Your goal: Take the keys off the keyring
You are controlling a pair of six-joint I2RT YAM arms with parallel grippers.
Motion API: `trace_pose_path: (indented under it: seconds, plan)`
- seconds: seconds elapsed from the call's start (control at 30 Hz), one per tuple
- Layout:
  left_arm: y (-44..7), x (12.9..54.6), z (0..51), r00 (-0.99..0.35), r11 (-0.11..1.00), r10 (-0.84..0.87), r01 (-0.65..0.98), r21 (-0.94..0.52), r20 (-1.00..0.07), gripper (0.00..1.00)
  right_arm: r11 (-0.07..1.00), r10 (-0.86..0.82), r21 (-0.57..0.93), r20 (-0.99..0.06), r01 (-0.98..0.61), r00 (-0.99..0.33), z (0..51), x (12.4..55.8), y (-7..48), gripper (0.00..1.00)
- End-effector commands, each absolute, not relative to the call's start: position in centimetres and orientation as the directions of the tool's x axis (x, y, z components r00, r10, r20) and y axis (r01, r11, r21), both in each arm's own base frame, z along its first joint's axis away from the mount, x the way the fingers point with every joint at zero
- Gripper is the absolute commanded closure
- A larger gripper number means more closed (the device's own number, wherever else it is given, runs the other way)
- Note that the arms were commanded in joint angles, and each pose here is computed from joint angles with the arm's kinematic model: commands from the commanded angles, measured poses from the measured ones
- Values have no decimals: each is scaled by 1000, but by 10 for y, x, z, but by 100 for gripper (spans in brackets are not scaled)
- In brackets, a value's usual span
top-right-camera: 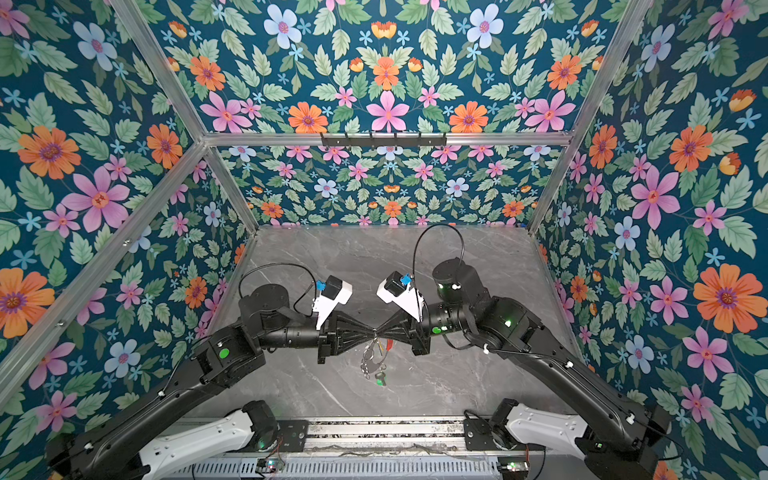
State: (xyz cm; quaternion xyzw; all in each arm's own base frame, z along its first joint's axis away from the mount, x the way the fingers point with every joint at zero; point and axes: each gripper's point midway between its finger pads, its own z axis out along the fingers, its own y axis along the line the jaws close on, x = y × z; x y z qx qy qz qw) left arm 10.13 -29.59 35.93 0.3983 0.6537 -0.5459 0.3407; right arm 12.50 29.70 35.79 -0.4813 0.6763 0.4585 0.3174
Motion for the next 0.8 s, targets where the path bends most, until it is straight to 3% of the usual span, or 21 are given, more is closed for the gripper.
trace_pose_path:
  seconds: [0.0, 0.17, 0.3, 0.4, 0.47, 0.63, 0.77]
  plan:
    - [-296, 96, 367, -420, 46, 141, 907, -418, -896, 89, 110, -351, 302, -880, -947, -321, 362, 126, 299, 100]
    - [-296, 95, 369, -411, 32, 132, 911, -411, -902, 100, 112, -350, 302, -879, -947, -322, 361, 128, 300, 100]
    - [-295, 99, 375, -400, 48, 87, 917, -397, -912, 100, 130, -326, 304, -886, -944, -330, 366, 131, 300, 99]
    - [-290, 106, 382, -378, 90, 11, 922, -375, -926, 100, 175, -262, 288, -908, -941, -327, 375, 138, 297, 67]
    - [-285, 113, 385, -355, 130, -38, 925, -357, -934, 100, 211, -193, 276, -929, -938, -316, 384, 142, 293, 56]
    - [-276, 129, 394, -298, 205, -169, 922, -330, -939, 100, 280, -68, 246, -959, -928, -274, 392, 152, 284, 50]
    - [-270, 138, 397, -266, 243, -241, 915, -323, -933, 100, 298, -60, 244, -960, -923, -273, 377, 157, 288, 50]
